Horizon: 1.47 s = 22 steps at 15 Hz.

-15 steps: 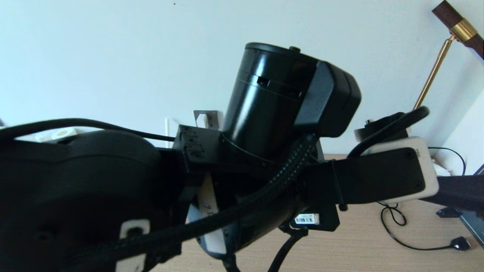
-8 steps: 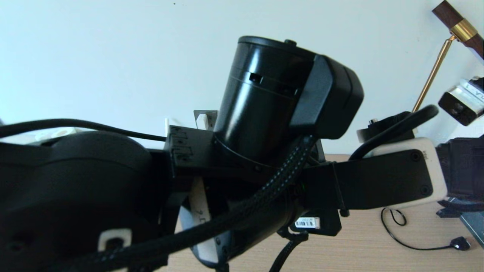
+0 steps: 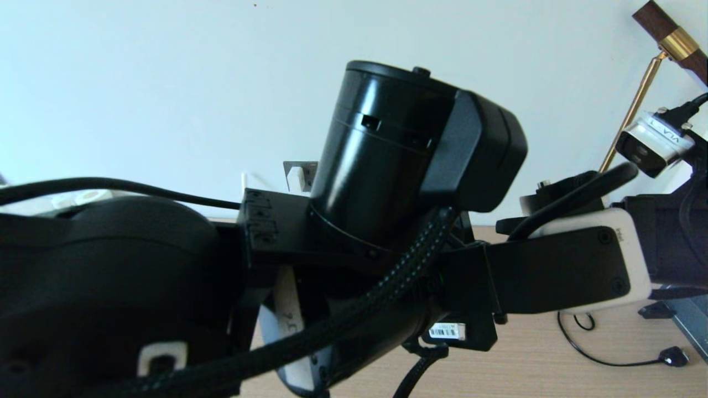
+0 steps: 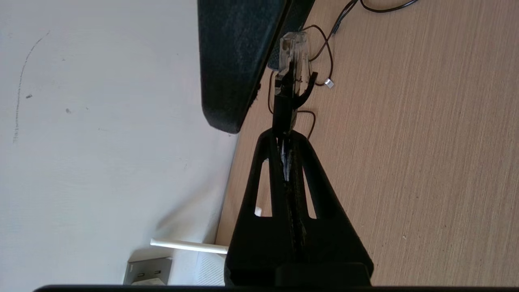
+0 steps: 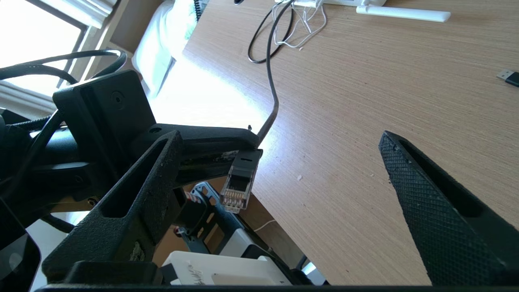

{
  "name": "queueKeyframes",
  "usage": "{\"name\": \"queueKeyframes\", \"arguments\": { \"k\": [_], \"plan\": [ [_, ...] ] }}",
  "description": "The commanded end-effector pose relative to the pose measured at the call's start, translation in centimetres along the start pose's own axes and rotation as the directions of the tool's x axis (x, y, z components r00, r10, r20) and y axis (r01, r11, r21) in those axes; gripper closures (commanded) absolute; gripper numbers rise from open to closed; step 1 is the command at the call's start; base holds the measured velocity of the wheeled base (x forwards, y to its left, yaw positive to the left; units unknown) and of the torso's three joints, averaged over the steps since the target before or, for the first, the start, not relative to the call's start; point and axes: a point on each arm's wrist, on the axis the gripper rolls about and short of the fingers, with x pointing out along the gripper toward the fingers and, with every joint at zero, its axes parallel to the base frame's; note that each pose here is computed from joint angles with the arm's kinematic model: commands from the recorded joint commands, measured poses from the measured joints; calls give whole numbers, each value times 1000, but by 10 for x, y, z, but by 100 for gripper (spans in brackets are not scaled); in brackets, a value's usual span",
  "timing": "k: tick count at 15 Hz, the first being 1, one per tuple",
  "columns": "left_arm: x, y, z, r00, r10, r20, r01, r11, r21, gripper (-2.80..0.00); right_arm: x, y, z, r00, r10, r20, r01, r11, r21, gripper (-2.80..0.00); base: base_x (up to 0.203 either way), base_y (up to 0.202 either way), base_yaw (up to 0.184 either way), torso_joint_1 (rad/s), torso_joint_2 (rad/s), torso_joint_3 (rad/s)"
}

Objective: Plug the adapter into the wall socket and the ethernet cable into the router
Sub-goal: Hand it to the other hand

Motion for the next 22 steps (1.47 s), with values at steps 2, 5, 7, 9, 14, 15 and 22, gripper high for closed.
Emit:
{"name": "queueKeyframes", "arguments": {
  "k": [2, 5, 7, 9, 14, 15, 22],
  "plan": [
    [0, 0, 0, 1000, 2, 0, -2, 1000, 5, 0, -1, 0, -1, 1000, 8, -6, -8, 1000, 2, 0, 0, 0, 0, 0, 0, 0],
    [0, 0, 0, 1000, 2, 1, -2, 1000, 9, 0, -3, 1, -4, 1000, 12, -9, -12, 1000, 2, 0, 0, 0, 0, 0, 0, 0],
    [0, -1, 0, 1000, -4, 2, 4, 1000, 10, 0, -3, 3, -8, 999, 24, -22, -24, 1000, 2, 0, 0, 0, 0, 0, 0, 0],
    [0, -3, -2, 1000, -20, 6, 20, 1000, 13, 0, -2, 5, -11, 999, 37, -36, -37, 999, 0, 0, 0, 0, 0, 0, 0, 0],
    [-2, -4, -1, 1000, -24, 11, 24, 1000, 15, 0, -1, 7, -14, 998, 46, -49, -46, 999, 3, 0, 0, 0, 0, 0, 0, 0],
    [-2, -4, -1, 1000, -25, 11, 24, 1000, 16, 0, -2, 8, -15, 997, 51, -50, -51, 999, 1, 0, 0, 0, 0, 0, 0, 0],
    [-10, -8, -1, 999, -34, 17, 33, 999, 24, -280, -2, 7, -16, 998, 45, -52, -45, 999, 18, 0, 0, 0, 0, 0, 0, 0]
  ]
}}
